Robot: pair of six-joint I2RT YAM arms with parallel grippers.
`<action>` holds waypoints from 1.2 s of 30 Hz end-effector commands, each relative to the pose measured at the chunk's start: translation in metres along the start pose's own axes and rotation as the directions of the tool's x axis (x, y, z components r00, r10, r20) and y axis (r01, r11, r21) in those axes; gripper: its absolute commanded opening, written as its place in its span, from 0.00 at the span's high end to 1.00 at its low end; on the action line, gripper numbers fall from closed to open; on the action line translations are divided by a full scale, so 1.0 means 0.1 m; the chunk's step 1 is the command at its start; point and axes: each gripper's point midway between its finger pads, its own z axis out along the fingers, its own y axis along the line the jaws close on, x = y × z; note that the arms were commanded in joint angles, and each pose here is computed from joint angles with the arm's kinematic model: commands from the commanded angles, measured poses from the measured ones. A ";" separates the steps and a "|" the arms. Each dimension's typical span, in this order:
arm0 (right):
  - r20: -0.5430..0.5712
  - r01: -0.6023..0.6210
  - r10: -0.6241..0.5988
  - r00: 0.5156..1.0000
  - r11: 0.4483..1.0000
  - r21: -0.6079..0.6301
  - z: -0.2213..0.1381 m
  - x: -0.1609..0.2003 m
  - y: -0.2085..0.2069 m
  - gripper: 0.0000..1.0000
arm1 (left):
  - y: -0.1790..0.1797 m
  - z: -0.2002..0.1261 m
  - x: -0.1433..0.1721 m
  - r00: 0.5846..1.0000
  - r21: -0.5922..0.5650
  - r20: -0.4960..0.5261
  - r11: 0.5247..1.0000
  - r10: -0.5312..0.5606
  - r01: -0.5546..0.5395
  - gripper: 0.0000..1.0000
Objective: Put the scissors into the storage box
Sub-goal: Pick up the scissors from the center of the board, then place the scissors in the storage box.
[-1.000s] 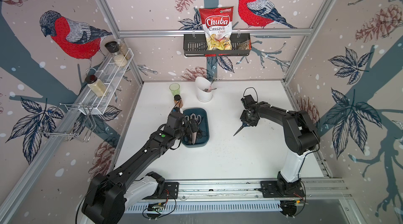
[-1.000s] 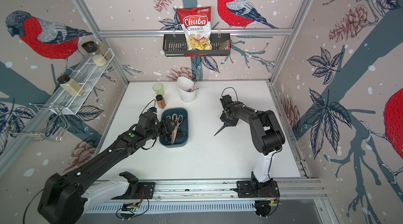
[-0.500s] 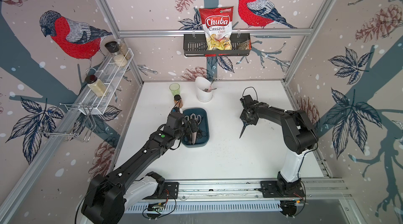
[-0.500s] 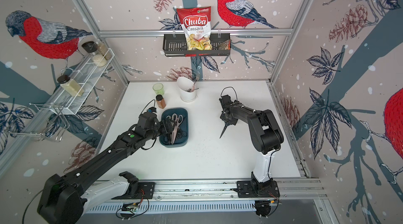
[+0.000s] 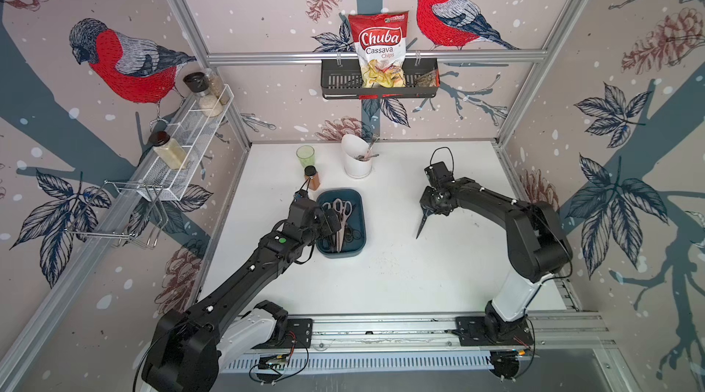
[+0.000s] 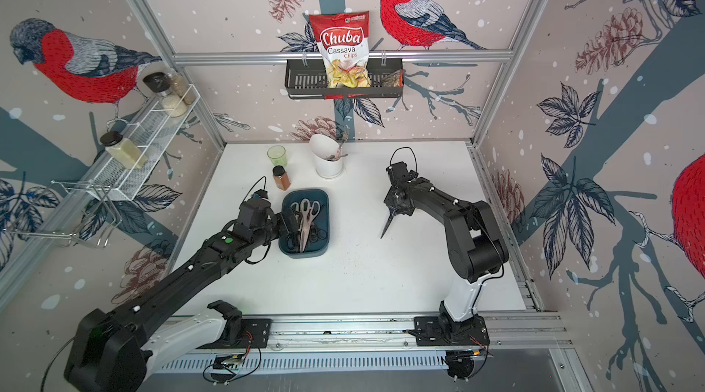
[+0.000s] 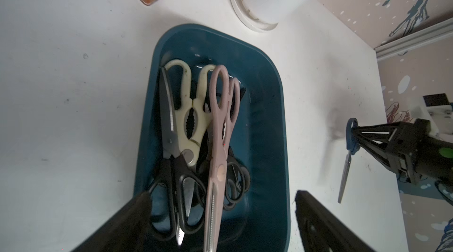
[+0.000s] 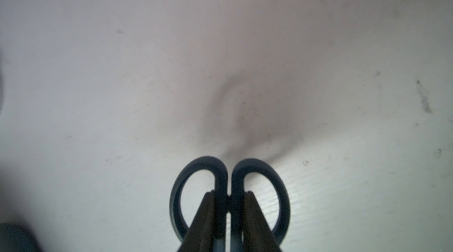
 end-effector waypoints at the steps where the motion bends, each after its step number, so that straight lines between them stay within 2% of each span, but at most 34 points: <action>1: -0.001 0.035 -0.035 0.999 0.996 -0.084 -0.22 0.00 0.25 1.00 | 0.05 -0.02 -0.13 0.997 0.031 0.038 0.998 -0.061 0.059 0.05; 6: 0.023 0.095 -0.092 0.995 0.973 -0.211 -0.49 0.12 0.83 1.00 | 0.29 -0.08 -0.25 0.988 0.004 0.089 0.992 -0.125 0.125 0.05; 12: 0.036 0.184 -0.184 0.982 0.907 -0.378 -0.68 0.53 1.77 1.00 | 0.62 -0.12 -0.24 0.968 -0.022 0.118 0.974 -0.222 0.226 0.05; 20: 0.030 0.280 -0.301 0.953 0.841 -0.463 -0.57 1.10 2.63 1.00 | 1.00 -0.15 -0.06 0.940 -0.058 0.132 0.944 -0.315 0.324 0.05; 26: 0.008 0.324 -0.359 0.933 0.831 -0.452 -0.32 1.45 2.86 1.00 | 1.17 -0.15 0.05 0.921 -0.078 0.140 0.923 -0.363 0.376 0.05; 33: -0.003 0.376 -0.410 0.912 0.839 -0.393 -0.01 1.57 2.83 1.00 | 1.21 -0.18 0.04 0.918 -0.078 0.153 0.921 -0.366 0.381 0.05; 36: 0.000 0.395 -0.427 0.904 0.834 -0.385 0.02 1.57 2.84 0.95 | 1.22 -0.18 0.04 0.918 -0.080 0.154 0.921 -0.365 0.380 0.05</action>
